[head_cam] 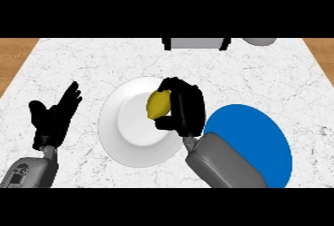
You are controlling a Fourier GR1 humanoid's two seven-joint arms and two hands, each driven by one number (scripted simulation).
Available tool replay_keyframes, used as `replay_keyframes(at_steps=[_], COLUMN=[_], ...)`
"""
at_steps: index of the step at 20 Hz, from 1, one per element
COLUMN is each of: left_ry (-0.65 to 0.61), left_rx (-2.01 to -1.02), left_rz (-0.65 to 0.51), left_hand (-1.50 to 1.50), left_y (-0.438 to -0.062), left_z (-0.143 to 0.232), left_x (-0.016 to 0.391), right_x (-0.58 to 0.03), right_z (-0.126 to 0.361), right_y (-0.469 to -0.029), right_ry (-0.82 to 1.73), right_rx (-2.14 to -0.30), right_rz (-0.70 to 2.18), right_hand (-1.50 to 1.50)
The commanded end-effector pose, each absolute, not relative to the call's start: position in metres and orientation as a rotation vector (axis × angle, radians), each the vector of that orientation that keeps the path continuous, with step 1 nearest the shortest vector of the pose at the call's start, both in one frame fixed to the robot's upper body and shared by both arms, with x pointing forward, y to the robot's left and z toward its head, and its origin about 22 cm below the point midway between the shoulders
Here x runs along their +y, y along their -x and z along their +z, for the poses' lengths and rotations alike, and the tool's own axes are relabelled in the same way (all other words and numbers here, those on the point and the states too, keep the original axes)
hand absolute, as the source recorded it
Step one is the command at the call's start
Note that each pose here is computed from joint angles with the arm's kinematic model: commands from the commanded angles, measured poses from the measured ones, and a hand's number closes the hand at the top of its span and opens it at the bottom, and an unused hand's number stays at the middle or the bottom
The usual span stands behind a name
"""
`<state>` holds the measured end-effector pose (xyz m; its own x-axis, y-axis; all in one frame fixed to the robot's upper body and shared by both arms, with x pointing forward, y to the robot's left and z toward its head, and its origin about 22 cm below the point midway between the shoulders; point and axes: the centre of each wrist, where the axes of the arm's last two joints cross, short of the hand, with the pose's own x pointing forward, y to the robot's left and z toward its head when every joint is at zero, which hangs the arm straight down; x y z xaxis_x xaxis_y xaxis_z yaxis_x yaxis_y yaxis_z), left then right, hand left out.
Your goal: Pick the lemon from the plate and place it in the plate
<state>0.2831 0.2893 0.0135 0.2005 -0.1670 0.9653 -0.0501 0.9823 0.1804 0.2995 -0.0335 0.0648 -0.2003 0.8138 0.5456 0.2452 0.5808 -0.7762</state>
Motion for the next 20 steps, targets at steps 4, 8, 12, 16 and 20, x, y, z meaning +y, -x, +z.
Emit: replay_keyframes(at_steps=[4, 8, 12, 16, 20], left_ry=[-0.179, -0.161, -0.162, -0.164, -0.184], left_rx=[-1.397, -1.394, -1.411, -1.402, -1.433], left_rz=[-0.096, -0.105, -0.093, -0.101, -0.098], left_hand=[0.0, 0.0, 0.0, 0.0, 0.0], left_y=[-0.289, -0.287, -0.279, -0.295, -0.288], left_z=[0.018, 0.012, 0.013, 0.02, 0.03], left_x=[0.282, 0.28, 0.296, 0.271, 0.28], right_x=[0.002, 0.016, 0.005, -0.001, -0.013], right_z=[0.077, 0.09, 0.064, 0.049, 0.05], right_y=[-0.274, -0.266, -0.261, -0.276, -0.278], right_ry=[1.071, 1.141, 1.197, 1.095, 0.906], right_rx=[-1.595, -1.546, -1.425, -1.328, -1.292], right_rz=[0.437, 0.421, 0.514, 0.599, 0.55], right_hand=[1.5, 1.5, 1.5, 1.5, -1.5])
